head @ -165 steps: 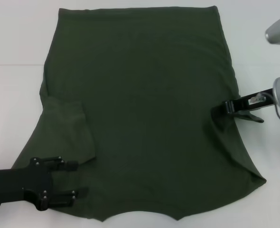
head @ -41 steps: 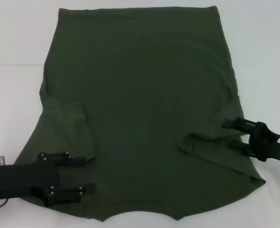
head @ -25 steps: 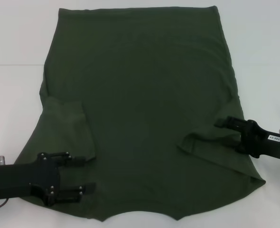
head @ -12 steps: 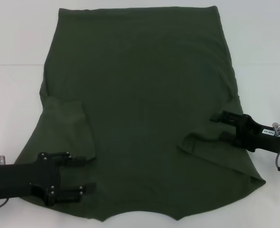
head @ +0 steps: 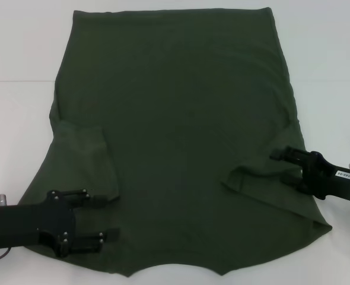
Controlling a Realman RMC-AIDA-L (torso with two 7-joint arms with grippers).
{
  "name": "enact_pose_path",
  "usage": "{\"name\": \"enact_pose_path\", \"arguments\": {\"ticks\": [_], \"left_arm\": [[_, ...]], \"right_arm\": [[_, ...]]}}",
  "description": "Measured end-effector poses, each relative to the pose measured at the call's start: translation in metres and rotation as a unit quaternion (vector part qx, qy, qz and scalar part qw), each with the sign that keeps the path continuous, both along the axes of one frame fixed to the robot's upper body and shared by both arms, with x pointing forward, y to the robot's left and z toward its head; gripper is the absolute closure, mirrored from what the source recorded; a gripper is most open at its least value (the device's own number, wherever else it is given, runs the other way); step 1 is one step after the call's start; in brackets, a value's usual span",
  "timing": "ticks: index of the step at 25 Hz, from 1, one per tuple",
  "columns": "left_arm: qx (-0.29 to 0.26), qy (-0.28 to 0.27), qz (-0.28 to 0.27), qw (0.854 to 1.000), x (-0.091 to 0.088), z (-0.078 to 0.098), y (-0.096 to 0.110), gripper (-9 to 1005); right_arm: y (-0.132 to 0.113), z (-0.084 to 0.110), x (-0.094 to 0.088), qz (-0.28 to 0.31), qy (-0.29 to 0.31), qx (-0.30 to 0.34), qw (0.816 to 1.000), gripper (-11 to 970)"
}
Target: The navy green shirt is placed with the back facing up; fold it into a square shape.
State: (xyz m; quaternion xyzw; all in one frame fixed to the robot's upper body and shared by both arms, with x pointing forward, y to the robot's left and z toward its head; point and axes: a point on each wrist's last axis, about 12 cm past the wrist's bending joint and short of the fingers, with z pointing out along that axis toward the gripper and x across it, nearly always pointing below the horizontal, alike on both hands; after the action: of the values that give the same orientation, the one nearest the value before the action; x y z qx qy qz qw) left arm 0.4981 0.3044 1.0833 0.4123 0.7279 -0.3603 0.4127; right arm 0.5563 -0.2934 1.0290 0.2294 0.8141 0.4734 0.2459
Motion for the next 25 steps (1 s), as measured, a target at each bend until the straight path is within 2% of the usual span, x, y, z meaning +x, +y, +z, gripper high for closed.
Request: {"name": "enact_pose_path", "arguments": {"ticks": [25], "left_arm": [[0.000,-0.001,-0.001,1.000,0.000,0.000,0.000,243]], "right_arm": [[0.017,0.006,0.019,0.006,-0.018,-0.025,1.000,143]]}}
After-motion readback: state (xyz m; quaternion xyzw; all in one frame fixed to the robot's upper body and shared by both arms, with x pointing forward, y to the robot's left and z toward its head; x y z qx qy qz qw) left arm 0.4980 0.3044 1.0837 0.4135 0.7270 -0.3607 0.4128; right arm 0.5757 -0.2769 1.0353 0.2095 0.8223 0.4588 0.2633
